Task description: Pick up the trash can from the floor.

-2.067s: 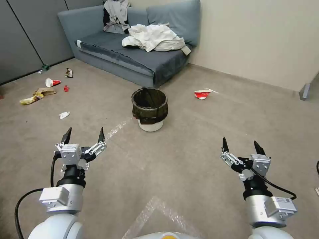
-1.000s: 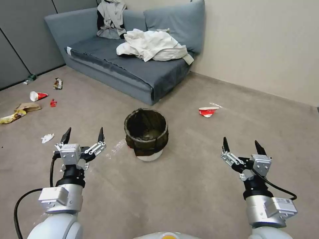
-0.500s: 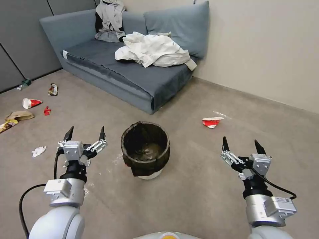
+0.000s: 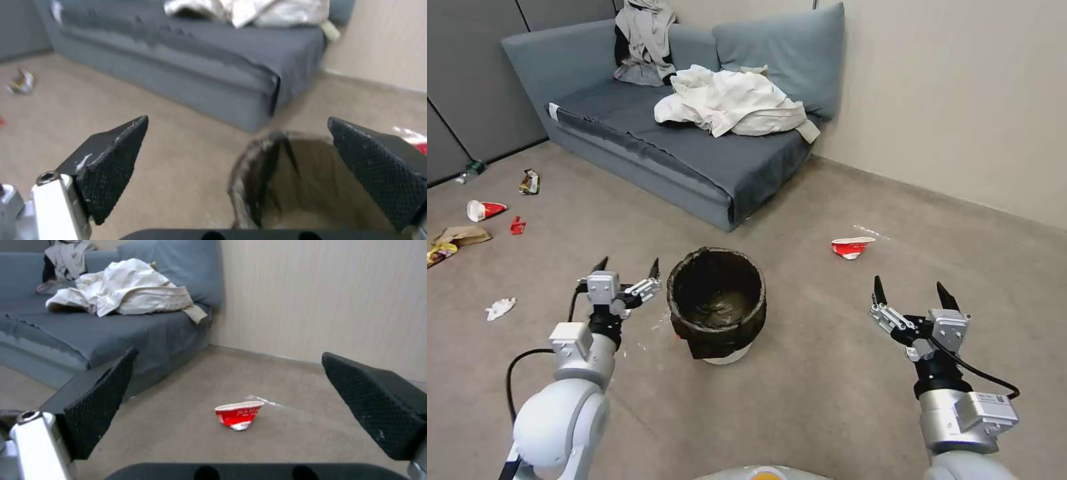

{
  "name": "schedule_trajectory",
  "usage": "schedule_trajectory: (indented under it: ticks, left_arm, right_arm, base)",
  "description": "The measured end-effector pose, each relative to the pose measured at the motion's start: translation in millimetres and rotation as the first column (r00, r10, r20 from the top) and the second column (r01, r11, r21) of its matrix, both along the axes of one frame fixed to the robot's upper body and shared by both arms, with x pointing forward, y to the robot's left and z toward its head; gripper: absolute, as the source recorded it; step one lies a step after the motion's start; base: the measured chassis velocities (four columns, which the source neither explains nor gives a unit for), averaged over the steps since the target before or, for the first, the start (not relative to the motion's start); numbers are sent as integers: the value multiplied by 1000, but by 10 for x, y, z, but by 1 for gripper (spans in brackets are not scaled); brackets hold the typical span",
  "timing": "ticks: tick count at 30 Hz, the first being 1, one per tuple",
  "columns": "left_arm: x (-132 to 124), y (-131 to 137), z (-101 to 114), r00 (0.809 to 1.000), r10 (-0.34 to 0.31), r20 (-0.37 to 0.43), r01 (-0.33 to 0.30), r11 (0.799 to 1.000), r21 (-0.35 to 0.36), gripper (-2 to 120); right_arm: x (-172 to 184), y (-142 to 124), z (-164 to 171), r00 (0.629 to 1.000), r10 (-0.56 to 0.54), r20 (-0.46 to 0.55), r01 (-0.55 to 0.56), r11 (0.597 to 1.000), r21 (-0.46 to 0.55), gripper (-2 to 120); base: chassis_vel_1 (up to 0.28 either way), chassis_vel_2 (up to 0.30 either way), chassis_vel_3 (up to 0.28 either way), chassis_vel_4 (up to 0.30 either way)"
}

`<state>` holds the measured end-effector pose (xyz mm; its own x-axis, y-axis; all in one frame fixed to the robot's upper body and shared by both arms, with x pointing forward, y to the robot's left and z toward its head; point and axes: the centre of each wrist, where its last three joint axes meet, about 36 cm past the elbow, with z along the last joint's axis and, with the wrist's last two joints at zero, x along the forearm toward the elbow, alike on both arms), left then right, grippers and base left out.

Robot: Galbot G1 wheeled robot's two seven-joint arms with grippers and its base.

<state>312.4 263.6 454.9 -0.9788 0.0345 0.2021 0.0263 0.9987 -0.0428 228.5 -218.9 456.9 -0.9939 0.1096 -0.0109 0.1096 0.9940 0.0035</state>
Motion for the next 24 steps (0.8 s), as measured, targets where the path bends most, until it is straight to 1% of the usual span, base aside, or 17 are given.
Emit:
schedule_trajectory:
  ticks: [4,5,7,9,11,12,14,16,17,19,23,24]
  left_arm:
    - [169,1,-65,998,-10,-58,9,1000,-19,100]
    - [169,1,-65,998,-10,-58,9,1000,-19,100]
    - [324,-29,-95,996,-6,-86,4,1000,-22,100]
    - [369,-42,-104,995,-7,-97,5,1000,-21,100]
    - [506,-86,-117,991,-6,-133,5,1000,-12,100]
    - [506,-86,-117,991,-6,-133,5,1000,-12,100]
    - [586,-124,-139,987,-5,-162,5,1000,-2,100]
    - [699,-201,-173,977,1,-212,2,1000,15,100]
    - [699,-201,-173,977,1,-212,2,1000,15,100]
    - [782,-255,-206,965,3,-263,5,1000,29,100]
    - [849,-281,-244,959,15,-282,-3,999,43,100]
    - [891,-302,-279,955,24,-296,-9,999,52,100]
  right_arm:
    - [29,-4,-22,1000,0,1,0,1000,0,100]
    - [29,-4,-22,1000,0,1,0,1000,0,100]
    - [44,-8,-31,1000,2,1,-2,1000,-2,100]
    - [50,-11,-34,1000,2,1,-2,1000,-3,100]
    - [77,-20,-45,1000,0,2,0,1000,-4,100]
    - [77,-20,-45,1000,0,2,0,1000,-4,100]
    - [95,-26,-49,1000,-2,3,2,1000,-5,100]
    - [114,-30,-52,1000,-2,5,2,1000,-4,100]
    - [114,-30,-52,1000,-2,5,2,1000,-4,100]
    - [128,-29,-59,1000,-1,9,1,1000,-3,100]
    - [134,-29,-62,1000,-1,11,1,1000,-2,100]
    - [137,-29,-70,1000,-1,10,1,1000,-2,100]
  base:
    - [0,0,0,0]
    - [0,0,0,0]
    - [0,0,0,0]
    - [0,0,0,0]
    - [0,0,0,0]
    - [0,0,0,0]
    - [0,0,0,0]
    - [0,0,0,0]
    - [0,0,0,0]
    - [0,0,0,0]
    - [0,0,0,0]
    - [0,0,0,0]
